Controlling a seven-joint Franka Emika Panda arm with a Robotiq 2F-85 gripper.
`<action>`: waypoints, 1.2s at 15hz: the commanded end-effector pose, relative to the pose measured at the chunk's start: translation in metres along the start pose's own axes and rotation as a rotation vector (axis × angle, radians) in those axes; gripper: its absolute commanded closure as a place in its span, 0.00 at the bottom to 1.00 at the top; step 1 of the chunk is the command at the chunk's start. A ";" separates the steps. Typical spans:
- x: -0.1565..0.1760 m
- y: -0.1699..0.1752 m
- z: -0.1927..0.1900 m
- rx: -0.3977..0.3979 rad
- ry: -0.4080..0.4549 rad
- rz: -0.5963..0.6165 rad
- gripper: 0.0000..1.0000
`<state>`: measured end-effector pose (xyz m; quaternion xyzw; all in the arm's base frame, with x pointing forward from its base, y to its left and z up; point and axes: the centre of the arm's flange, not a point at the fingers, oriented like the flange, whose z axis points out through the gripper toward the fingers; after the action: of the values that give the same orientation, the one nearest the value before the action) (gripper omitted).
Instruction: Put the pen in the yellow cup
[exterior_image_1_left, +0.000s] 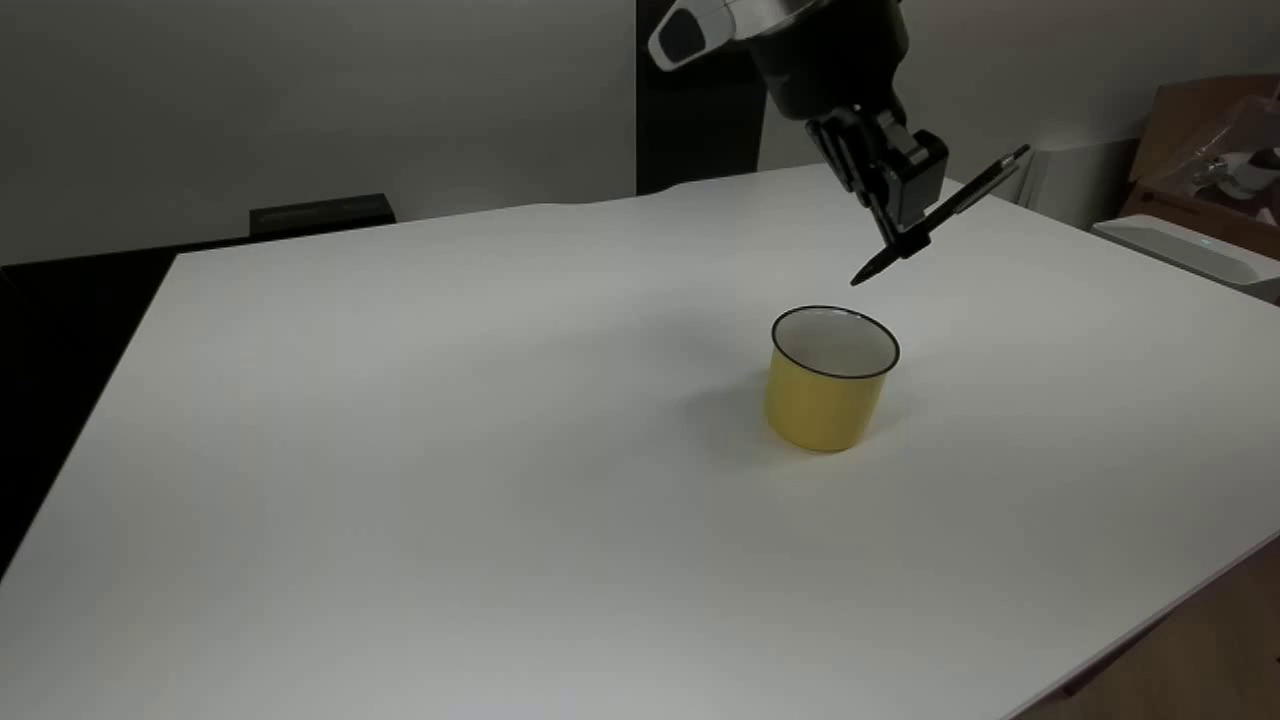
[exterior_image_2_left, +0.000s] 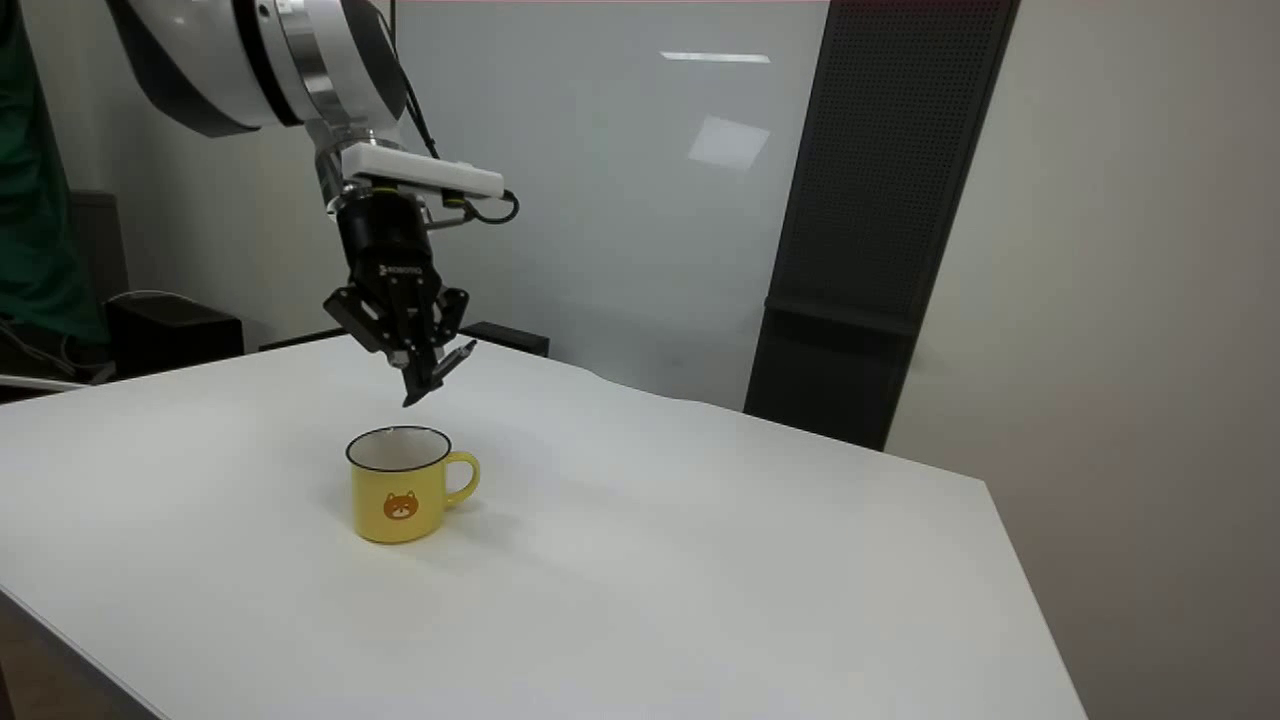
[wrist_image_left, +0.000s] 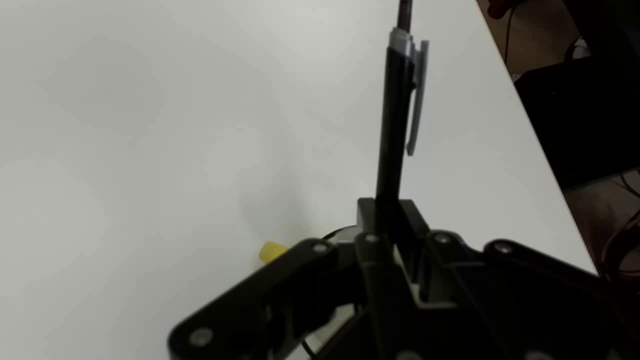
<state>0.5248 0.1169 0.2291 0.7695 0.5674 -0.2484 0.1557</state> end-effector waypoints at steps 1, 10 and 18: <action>0.020 -0.001 0.011 0.006 -0.028 0.011 0.97; 0.042 0.012 0.026 0.029 -0.049 -0.024 0.97; 0.056 0.027 0.023 0.015 -0.033 -0.031 0.61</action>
<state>0.5450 0.1344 0.1772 0.7568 0.5780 -0.2673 0.1477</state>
